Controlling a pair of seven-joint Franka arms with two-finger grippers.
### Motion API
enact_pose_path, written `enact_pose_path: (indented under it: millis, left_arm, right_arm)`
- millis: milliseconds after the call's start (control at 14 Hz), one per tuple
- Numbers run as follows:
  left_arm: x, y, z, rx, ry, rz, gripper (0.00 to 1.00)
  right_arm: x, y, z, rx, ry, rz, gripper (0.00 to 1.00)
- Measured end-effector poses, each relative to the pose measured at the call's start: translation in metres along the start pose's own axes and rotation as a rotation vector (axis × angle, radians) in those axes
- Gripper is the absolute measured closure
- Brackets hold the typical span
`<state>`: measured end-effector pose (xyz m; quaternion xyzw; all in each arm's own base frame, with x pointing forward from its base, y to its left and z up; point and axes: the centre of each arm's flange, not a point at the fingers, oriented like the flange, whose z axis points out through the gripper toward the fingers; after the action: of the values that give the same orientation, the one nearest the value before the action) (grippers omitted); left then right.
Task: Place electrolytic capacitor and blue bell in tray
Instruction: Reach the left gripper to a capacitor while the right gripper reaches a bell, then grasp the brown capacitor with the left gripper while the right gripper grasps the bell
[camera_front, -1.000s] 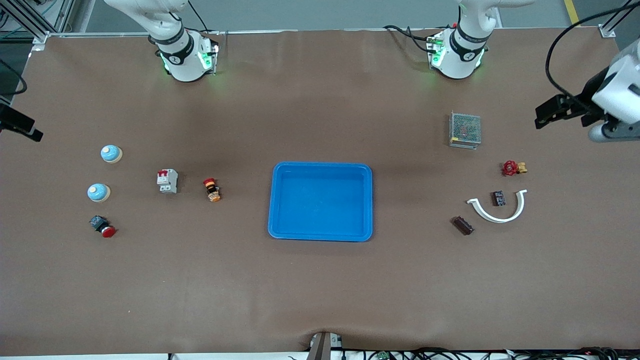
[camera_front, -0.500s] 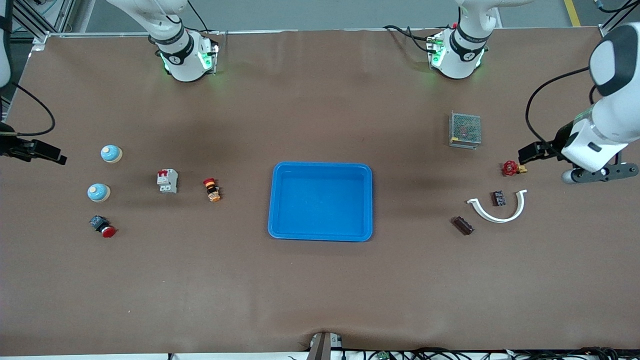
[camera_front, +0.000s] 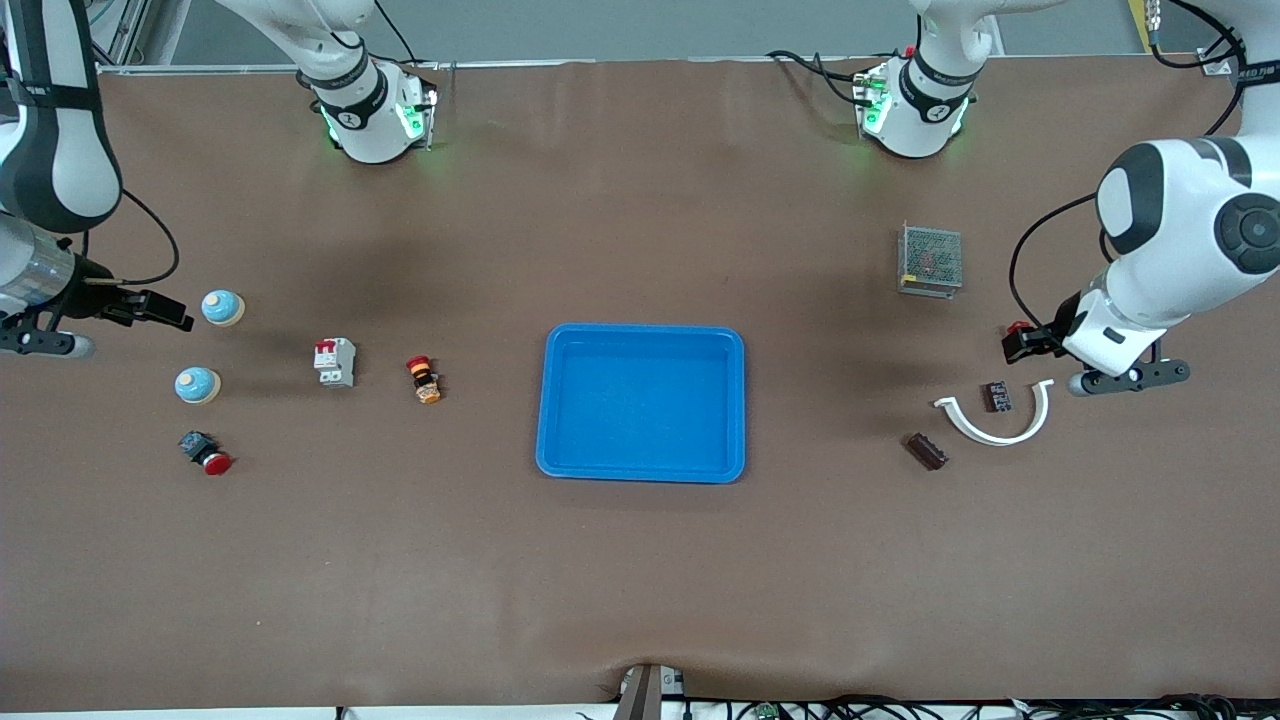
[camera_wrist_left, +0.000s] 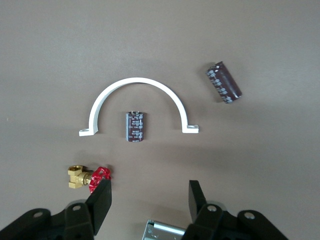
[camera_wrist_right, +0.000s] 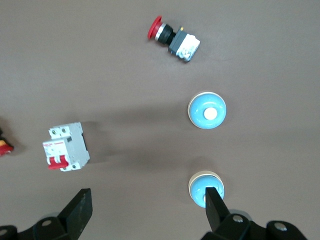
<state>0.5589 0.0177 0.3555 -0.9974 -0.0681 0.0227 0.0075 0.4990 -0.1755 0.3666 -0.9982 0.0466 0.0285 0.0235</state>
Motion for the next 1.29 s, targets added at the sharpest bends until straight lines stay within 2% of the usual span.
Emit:
enact_pose_path:
  millis: [214,500,857,929,1143,1286]
  left_arm:
    - [0.006,-0.005,0.02,-0.003,-0.002,-0.011,0.36]
    - [0.016,-0.018,0.063,-0.015,0.038,-0.05,0.36]
    - [0.017,-0.021,0.106,-0.021,0.032,-0.057,0.41]
    - [0.017,-0.021,0.112,-0.022,0.031,-0.056,0.45]
    - [0.016,-0.02,0.128,-0.022,0.013,-0.055,0.47]
    - [0.015,-0.02,0.135,-0.022,0.002,-0.055,0.49]
  right_arm:
    - [-0.012,0.011,0.024,-0.016,0.046,-0.046,0.0]
    - [-0.042,0.025,0.071,-0.048,0.112,-0.092,0.0]
    - [-0.069,0.045,0.096,-0.06,0.118,-0.121,0.0]
    - [-0.073,0.051,0.101,-0.067,0.127,-0.129,0.0]
    - [-0.091,0.067,0.131,-0.102,0.163,-0.148,0.0]
    - [-0.101,0.08,0.157,-0.119,0.166,-0.156,0.0]
